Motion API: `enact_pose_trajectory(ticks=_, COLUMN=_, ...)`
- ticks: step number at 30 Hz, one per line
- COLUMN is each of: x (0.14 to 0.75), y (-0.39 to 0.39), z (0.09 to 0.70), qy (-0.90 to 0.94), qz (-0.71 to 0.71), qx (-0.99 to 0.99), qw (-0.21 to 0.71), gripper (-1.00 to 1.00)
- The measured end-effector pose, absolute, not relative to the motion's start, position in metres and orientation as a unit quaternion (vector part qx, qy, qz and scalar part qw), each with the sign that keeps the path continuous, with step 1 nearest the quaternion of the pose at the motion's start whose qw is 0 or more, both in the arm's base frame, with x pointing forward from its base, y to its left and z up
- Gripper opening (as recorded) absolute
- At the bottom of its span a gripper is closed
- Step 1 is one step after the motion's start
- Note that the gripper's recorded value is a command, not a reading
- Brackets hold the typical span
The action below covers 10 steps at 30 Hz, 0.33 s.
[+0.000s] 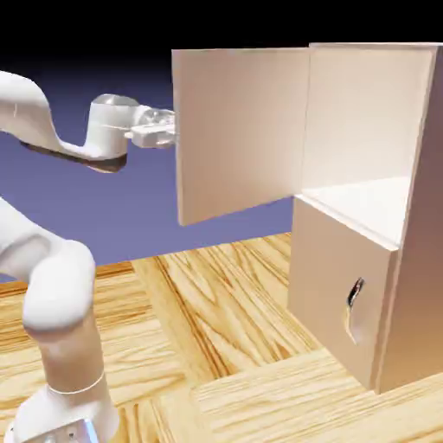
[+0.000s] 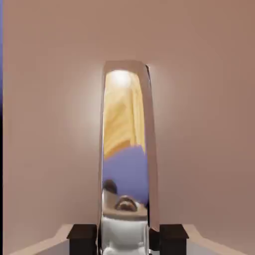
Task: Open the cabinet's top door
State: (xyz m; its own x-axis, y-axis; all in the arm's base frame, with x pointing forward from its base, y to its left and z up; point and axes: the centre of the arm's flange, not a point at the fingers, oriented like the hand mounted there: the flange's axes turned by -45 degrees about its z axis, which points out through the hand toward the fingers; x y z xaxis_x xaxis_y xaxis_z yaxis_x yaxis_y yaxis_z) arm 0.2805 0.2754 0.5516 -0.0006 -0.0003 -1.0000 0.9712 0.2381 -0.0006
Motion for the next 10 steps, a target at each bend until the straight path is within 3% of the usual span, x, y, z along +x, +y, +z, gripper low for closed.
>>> enact_pose_trajectory(ticks=10, x=0.297, y=0.329, z=0.552, qy=0.517, qz=-0.482, qx=0.481, qw=0.518, gripper=-1.0)
